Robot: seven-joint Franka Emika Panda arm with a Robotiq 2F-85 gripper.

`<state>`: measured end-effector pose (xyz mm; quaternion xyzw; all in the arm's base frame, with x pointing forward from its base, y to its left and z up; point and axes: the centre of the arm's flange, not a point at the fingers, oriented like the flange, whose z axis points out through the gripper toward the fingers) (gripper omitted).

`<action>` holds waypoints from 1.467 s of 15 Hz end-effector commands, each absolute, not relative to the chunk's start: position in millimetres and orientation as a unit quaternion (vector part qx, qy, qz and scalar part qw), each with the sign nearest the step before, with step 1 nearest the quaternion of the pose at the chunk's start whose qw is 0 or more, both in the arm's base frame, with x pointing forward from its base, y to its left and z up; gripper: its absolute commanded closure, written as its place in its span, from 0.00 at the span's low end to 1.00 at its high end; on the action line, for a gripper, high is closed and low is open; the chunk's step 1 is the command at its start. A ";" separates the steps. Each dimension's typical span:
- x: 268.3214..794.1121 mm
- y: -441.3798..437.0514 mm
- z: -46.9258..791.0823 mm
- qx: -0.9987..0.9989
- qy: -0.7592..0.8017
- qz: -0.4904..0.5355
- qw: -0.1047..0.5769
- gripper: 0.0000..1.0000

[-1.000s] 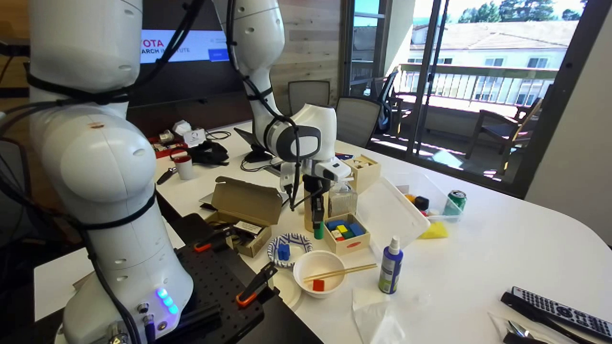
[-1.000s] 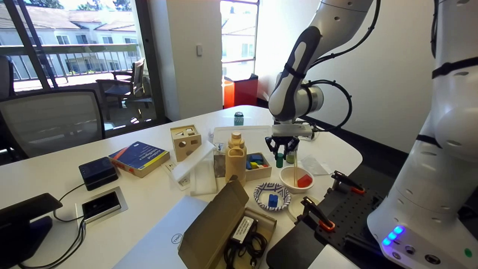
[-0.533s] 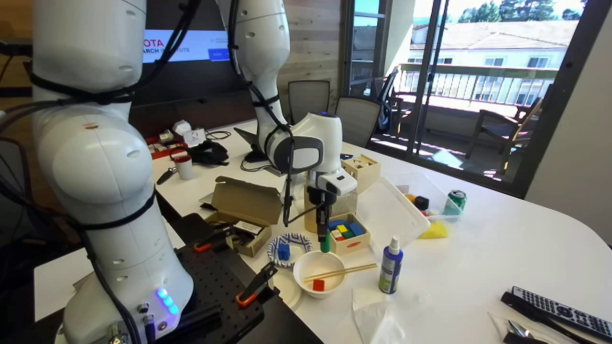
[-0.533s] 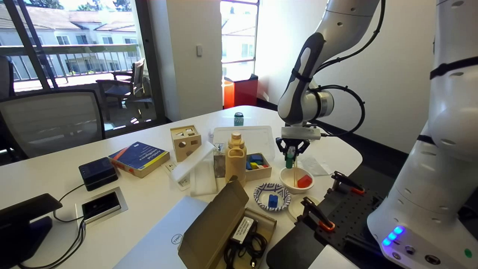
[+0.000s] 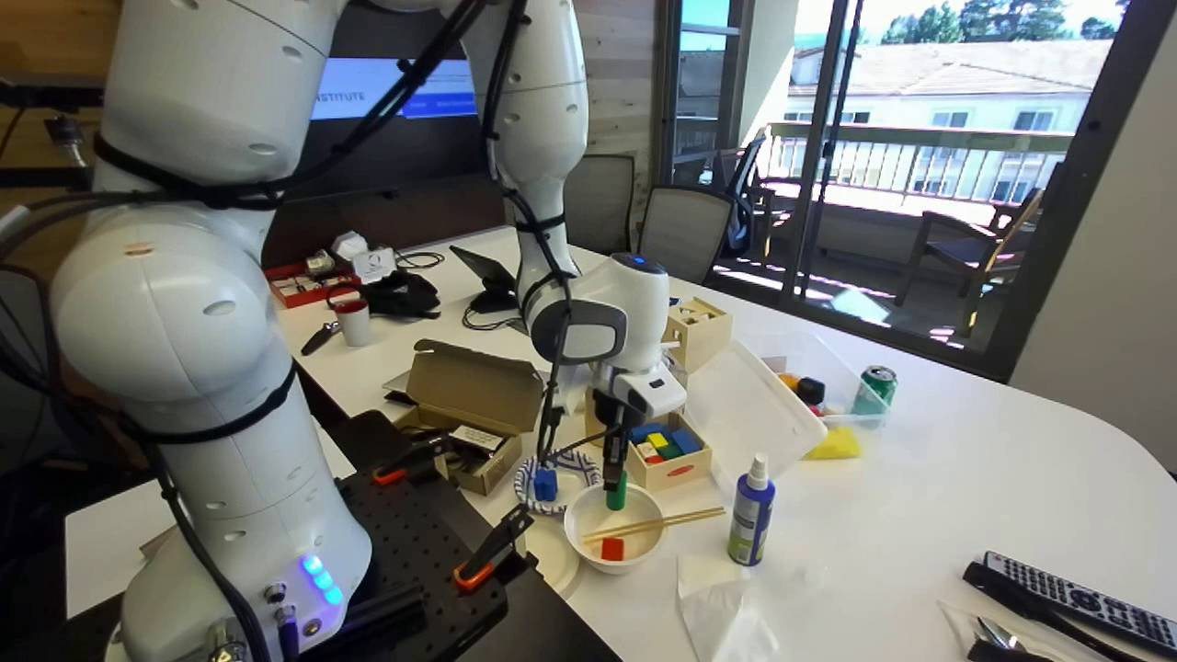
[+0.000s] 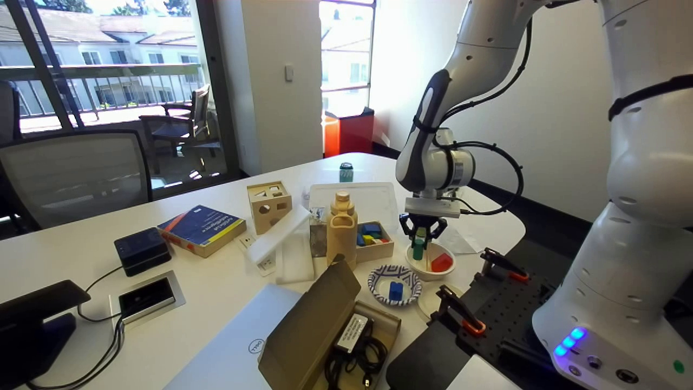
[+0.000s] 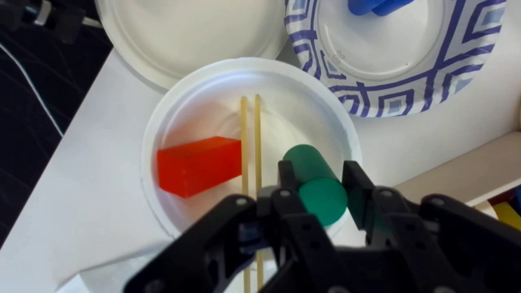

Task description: Shift the green block to the white bowl

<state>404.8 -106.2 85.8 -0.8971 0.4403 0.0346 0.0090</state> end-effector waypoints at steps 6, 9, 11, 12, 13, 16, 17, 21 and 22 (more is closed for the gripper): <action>387.7 -132.6 37.2 -0.879 0.476 0.016 0.020 0.34; 391.4 -132.9 41.4 -0.878 0.477 0.010 0.024 0.12; 395.8 -133.0 55.3 -0.881 0.473 0.003 0.024 0.01; 398.7 -133.0 61.8 -0.883 0.469 0.003 0.021 0.00; 402.8 -132.6 71.8 -0.886 0.463 0.005 0.016 0.00; 413.8 -131.4 104.0 -0.899 0.437 0.011 0.003 0.00; 417.9 -129.2 120.7 -0.905 0.425 0.011 0.001 0.00; 431.8 -114.7 192.9 -0.935 0.354 -0.010 0.000 0.00; 434.8 -111.3 208.9 -0.940 0.341 -0.015 -0.004 0.00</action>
